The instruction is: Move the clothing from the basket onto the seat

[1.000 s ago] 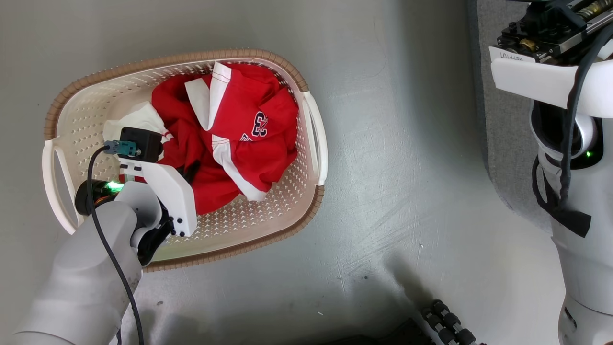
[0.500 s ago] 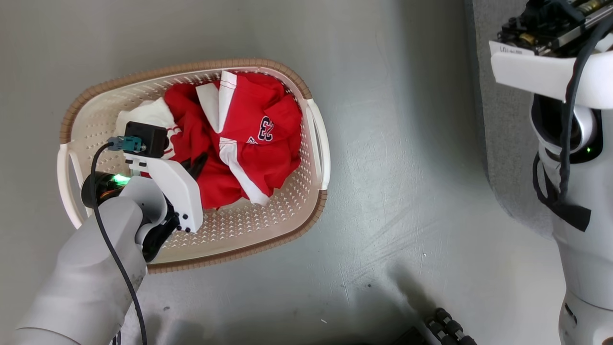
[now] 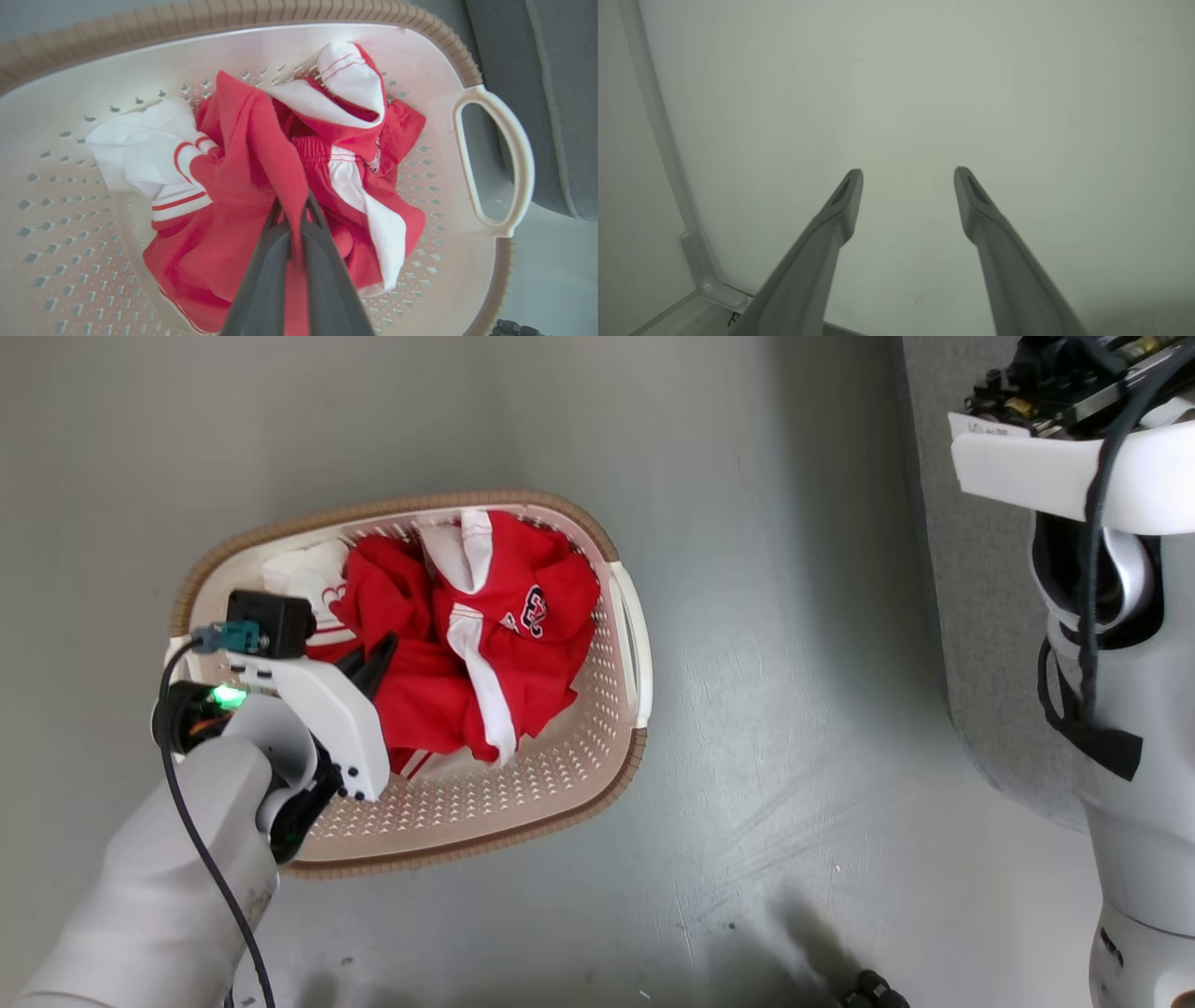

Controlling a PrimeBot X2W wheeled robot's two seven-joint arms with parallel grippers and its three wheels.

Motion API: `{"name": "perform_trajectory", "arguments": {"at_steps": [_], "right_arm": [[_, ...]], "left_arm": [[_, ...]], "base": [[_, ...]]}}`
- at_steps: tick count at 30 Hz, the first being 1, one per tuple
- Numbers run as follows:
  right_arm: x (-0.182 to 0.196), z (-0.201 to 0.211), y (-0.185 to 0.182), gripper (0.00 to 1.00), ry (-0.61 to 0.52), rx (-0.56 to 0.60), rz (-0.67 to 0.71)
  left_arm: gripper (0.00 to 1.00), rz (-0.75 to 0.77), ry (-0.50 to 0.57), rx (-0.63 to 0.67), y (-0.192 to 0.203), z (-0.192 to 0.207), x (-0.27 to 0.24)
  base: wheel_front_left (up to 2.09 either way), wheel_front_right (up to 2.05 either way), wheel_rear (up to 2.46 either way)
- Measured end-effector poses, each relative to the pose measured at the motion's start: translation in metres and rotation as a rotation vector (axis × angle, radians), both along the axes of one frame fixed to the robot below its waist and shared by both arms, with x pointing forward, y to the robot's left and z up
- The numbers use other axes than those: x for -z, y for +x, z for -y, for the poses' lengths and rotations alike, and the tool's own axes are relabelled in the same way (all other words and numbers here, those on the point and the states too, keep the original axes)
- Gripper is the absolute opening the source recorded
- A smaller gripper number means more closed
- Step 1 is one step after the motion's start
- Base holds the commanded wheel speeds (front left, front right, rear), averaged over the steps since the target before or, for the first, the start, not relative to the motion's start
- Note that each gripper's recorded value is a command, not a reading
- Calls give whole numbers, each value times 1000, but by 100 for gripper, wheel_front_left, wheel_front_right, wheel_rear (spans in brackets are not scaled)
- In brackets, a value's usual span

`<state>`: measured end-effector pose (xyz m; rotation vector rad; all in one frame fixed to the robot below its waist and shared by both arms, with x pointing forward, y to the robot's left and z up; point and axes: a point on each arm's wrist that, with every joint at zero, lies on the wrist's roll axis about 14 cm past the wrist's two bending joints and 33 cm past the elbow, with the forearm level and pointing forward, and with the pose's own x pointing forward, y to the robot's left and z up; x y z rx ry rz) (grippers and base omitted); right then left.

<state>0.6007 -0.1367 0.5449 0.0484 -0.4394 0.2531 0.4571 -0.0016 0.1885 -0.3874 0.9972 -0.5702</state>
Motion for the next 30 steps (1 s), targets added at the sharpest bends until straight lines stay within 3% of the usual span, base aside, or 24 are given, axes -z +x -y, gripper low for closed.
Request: {"name": "perform_trajectory", "arguments": {"at_steps": [30], "right_arm": [[-19, 3, -54, 100, -7, 40, -87]], "left_arm": [[0, 402, -92, -262, 28, -50, -136]], "base": [[0, 0, 0]]}}
